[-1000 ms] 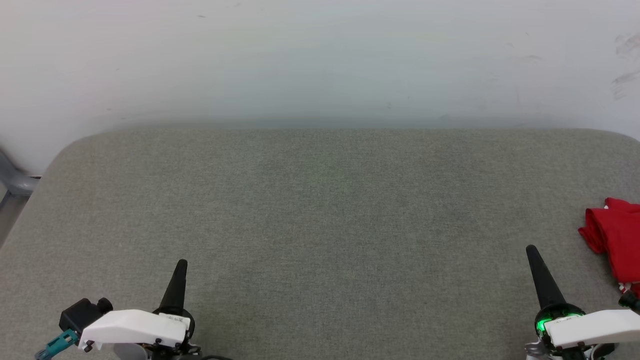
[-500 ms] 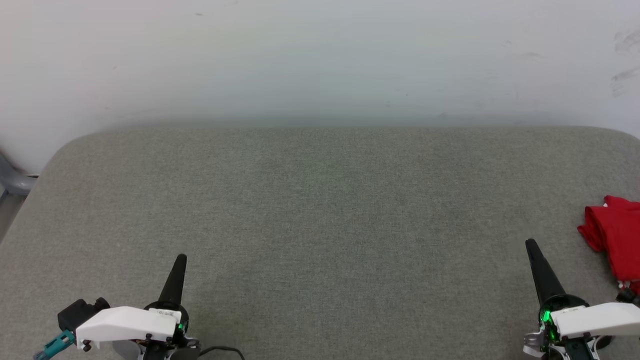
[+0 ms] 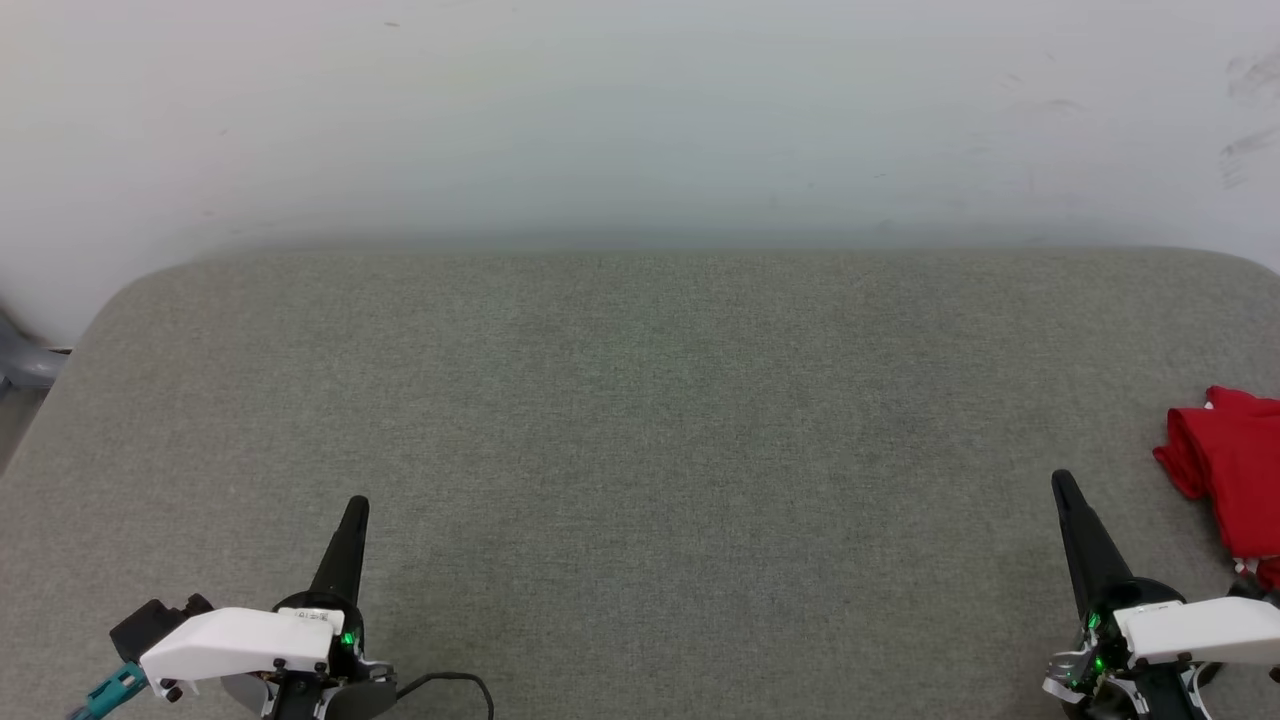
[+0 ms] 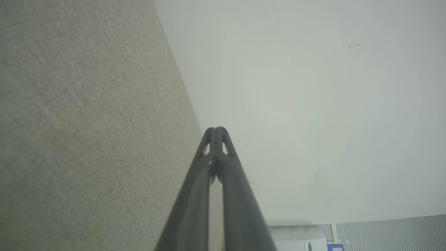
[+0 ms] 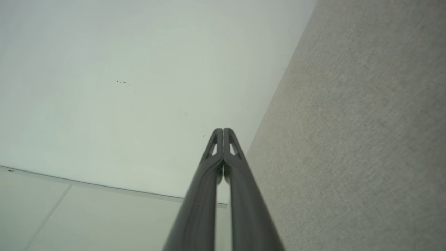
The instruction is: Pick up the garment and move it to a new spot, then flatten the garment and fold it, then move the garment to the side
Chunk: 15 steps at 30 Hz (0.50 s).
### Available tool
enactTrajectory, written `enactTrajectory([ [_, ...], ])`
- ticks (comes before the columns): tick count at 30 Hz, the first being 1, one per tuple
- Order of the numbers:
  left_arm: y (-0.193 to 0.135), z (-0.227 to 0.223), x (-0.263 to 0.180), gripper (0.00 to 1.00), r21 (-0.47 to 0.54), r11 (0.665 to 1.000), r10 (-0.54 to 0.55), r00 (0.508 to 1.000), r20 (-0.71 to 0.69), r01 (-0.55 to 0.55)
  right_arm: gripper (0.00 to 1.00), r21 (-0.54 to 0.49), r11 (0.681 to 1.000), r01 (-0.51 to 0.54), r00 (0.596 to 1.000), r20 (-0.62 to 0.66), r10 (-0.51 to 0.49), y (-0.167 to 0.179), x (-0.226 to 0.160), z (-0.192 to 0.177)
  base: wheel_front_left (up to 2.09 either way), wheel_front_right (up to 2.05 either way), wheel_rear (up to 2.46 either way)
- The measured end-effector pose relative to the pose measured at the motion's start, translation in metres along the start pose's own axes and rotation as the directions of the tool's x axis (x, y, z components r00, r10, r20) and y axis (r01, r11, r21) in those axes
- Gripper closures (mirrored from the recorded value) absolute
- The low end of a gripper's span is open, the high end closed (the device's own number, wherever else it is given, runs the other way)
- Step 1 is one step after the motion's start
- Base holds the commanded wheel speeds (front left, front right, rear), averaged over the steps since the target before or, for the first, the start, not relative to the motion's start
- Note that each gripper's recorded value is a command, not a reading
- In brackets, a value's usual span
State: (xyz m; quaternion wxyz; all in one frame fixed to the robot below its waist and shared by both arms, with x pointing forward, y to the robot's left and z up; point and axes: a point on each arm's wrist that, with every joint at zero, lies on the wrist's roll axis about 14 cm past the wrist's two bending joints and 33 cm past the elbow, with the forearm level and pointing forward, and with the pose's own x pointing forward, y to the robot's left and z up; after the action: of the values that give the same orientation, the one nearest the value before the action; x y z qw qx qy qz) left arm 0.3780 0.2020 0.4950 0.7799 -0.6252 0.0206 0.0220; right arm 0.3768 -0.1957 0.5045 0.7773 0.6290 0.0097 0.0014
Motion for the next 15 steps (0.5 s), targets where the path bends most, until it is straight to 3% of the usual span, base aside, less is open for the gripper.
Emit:
enactTrajectory([
  [15, -0.0046, 0.0000, 0.0047, 1.00, -0.121, 0.992, -0.023, 1.000, 0.000, 0.023, 1.00, 0.111, 0.994, -0.004, 1.000, 0.008, 0.003, 0.0006, 0.0064, 0.0026, 0.00, 0.00, 0.00],
])
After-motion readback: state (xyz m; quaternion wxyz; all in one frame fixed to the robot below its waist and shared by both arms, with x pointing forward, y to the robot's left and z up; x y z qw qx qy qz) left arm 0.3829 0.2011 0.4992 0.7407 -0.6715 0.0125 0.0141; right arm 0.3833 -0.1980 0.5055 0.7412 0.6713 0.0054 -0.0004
